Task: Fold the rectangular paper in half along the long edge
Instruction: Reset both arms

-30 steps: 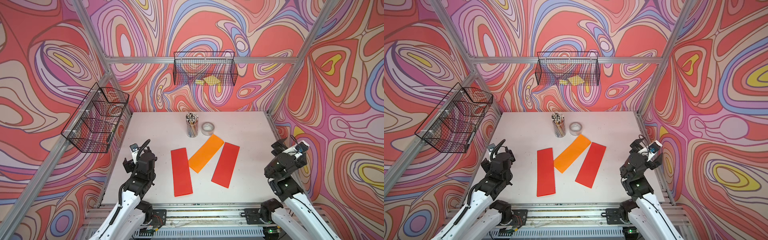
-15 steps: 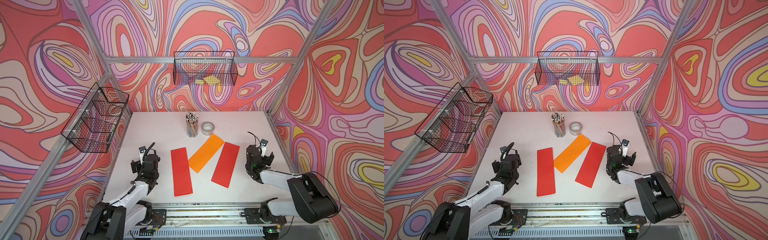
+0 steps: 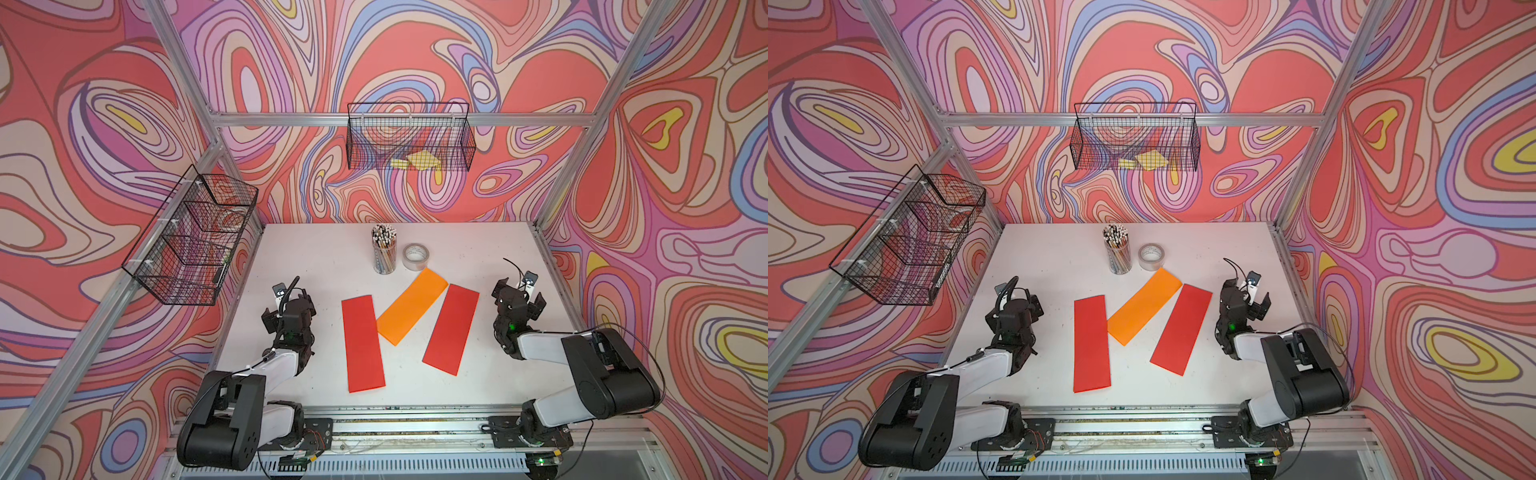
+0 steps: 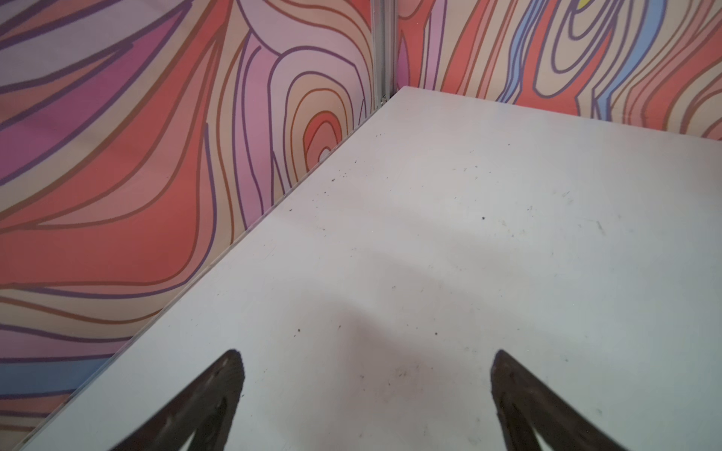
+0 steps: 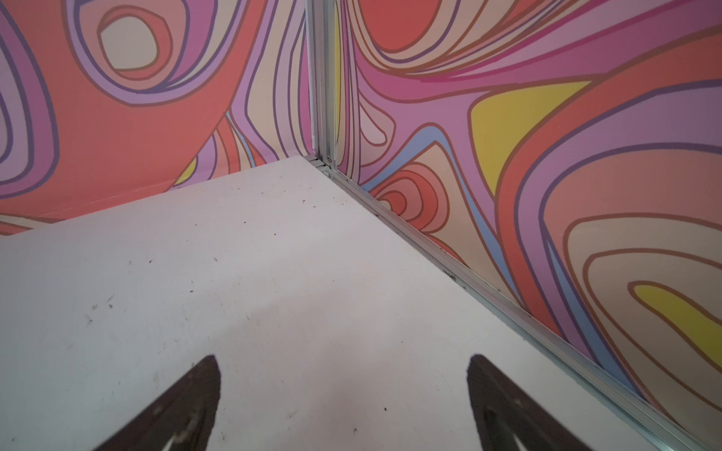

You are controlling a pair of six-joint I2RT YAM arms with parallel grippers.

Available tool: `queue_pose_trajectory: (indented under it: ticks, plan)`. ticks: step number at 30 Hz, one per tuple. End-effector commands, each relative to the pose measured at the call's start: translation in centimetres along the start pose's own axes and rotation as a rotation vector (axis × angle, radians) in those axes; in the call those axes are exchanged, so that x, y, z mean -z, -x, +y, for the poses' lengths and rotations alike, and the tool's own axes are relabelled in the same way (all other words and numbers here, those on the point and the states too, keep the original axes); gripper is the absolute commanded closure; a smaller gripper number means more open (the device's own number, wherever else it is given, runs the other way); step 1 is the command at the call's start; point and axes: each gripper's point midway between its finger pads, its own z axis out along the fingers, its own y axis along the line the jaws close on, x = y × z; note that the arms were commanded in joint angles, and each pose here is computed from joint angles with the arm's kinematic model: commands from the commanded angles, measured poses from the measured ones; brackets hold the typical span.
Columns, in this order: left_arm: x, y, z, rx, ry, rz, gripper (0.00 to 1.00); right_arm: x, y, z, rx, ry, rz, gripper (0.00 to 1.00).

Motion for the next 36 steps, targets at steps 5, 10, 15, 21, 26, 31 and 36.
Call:
queue_pose_trajectory:
  ticks: [5,10,15,21,26,31,36]
  plan:
    - [0.4,1.5,-2.3,-0.021,-0.151,-0.221,0.01,1.5,1.1,0.7,-0.036,0.139,-0.087,0.02]
    - [-1.0,-0.6,-6.3,-0.148,-0.309,-0.083,0.01,1.8,1.3,0.3,-0.041,0.136,-0.114,0.02]
    - [-1.2,-1.1,-6.8,-0.170,-0.323,-0.082,0.01,2.3,1.2,-3.0,-0.153,0.063,-0.145,0.02]
    - [-2.5,-0.9,-7.2,-0.178,-0.311,-0.043,0.01,1.0,1.0,-1.6,-0.114,0.118,-0.116,0.02]
    - [-2.1,-1.2,-7.6,-0.189,-0.346,-0.035,0.01,-0.4,0.2,1.3,-0.035,0.252,-0.096,0.02]
    - [-2.2,-1.2,-7.7,-0.189,-0.346,-0.031,0.01,-0.8,-1.5,4.8,0.062,0.406,-0.049,0.02]
    - [-2.5,-1.2,-7.5,-0.180,-0.334,-0.015,0.01,-3.4,-2.6,5.7,0.088,0.388,0.069,0.02]
